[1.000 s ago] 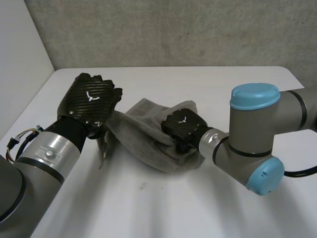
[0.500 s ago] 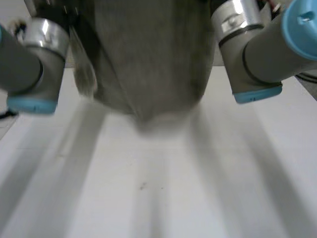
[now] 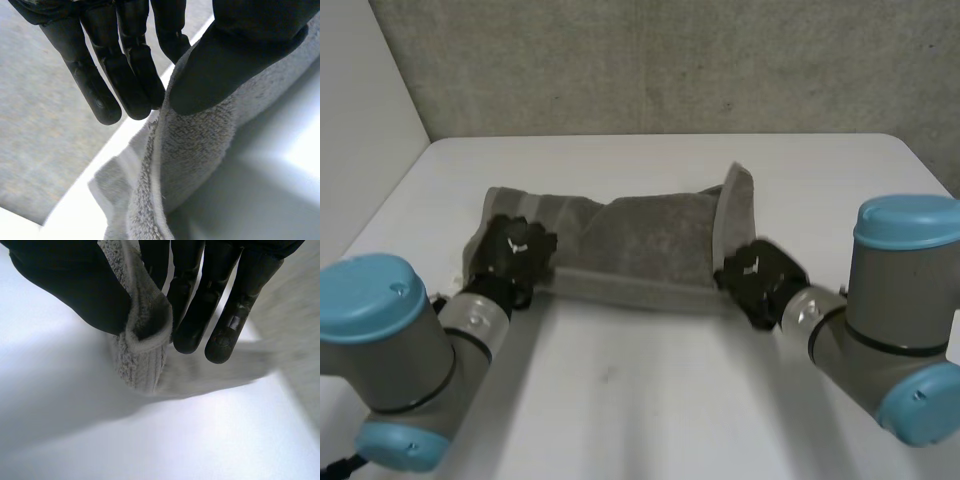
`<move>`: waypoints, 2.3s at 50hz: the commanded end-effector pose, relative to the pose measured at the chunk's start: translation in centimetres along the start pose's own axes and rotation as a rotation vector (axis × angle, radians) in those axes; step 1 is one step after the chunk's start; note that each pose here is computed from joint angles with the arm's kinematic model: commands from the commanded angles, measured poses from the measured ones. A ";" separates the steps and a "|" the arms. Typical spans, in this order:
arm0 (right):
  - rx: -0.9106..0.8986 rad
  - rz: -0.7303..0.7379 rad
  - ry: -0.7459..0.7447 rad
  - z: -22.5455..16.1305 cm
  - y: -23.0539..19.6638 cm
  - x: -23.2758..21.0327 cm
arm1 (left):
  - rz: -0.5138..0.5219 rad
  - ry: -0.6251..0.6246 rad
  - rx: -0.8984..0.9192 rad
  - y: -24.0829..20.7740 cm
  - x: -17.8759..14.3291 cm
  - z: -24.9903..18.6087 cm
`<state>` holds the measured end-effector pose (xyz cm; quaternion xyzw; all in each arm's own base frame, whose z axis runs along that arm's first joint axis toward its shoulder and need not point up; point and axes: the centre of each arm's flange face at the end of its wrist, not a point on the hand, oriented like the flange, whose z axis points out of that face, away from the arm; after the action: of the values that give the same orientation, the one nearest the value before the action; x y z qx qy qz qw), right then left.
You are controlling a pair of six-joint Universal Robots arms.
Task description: Fold the laundry
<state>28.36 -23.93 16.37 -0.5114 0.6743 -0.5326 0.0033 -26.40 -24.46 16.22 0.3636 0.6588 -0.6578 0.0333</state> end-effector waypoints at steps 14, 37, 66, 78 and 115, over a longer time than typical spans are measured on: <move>0.094 0.386 -0.089 -1.8 -1.1 1.6 | -0.019 0.021 -0.096 1.6 -0.9 -0.1; 0.071 0.413 -0.030 -0.8 0.6 3.5 | -0.118 -0.015 -0.171 3.7 -5.1 0.9; 0.043 0.408 -0.060 -0.3 1.5 2.4 | -0.403 0.032 -0.126 3.6 -1.9 5.0; 0.049 0.405 -0.044 -0.2 1.5 2.8 | -0.312 -0.062 -0.144 4.4 -3.0 6.5; 0.403 0.045 0.359 -15.3 -16.3 16.5 | -0.088 -0.222 0.329 -17.5 -16.1 -7.3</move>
<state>24.28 -24.26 40.46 -0.3886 0.5733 -0.7212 0.0160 -20.55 -23.13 38.00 0.2477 0.5504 -0.7969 0.0259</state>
